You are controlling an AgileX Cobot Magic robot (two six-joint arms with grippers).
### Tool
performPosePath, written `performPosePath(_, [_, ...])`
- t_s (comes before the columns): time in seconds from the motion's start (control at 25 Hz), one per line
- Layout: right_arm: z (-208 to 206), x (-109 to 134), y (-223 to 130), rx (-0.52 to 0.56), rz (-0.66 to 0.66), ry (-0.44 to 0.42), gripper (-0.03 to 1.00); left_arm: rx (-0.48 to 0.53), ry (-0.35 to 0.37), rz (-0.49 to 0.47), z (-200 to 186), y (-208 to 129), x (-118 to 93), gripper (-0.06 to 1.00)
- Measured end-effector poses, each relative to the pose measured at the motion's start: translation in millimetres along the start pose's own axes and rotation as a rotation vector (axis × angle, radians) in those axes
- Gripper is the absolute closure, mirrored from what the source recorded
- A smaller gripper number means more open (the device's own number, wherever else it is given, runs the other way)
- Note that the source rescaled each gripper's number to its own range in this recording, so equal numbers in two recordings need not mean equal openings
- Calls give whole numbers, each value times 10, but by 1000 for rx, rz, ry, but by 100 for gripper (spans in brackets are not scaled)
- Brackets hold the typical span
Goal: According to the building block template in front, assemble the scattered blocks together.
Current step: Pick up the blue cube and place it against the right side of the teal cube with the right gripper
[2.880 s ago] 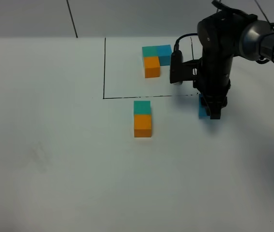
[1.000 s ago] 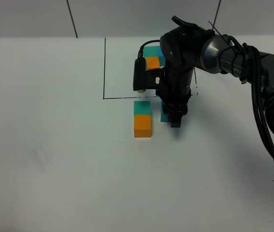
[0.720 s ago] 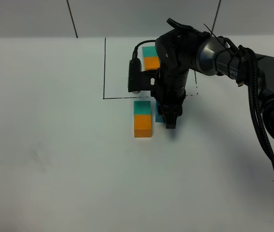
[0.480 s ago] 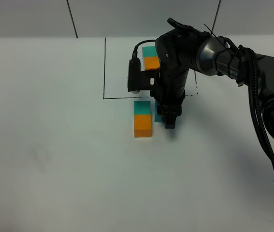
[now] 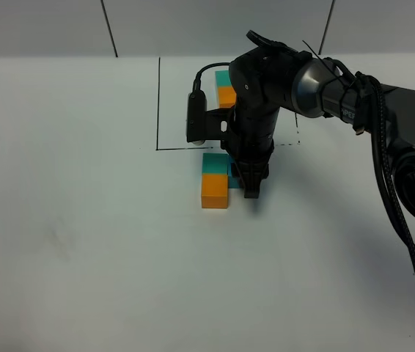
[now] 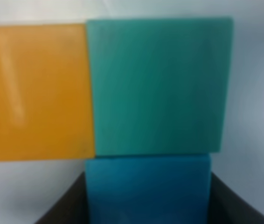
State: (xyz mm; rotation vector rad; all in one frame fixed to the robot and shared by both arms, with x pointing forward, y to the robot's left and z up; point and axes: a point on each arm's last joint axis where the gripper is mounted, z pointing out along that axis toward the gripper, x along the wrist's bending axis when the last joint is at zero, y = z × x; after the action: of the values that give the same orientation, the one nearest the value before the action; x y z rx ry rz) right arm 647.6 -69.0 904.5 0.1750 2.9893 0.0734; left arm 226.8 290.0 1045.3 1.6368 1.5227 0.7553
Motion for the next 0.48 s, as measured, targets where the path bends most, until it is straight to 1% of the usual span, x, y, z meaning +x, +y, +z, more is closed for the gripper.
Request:
performPosePath(0.32, [29,-4,9,-2,0,5,97,0,0,0,0,0,0,22])
performPosePath(0.48, [31,-4,11,-3,-33,6,97,0,0,0,0,0,0,22])
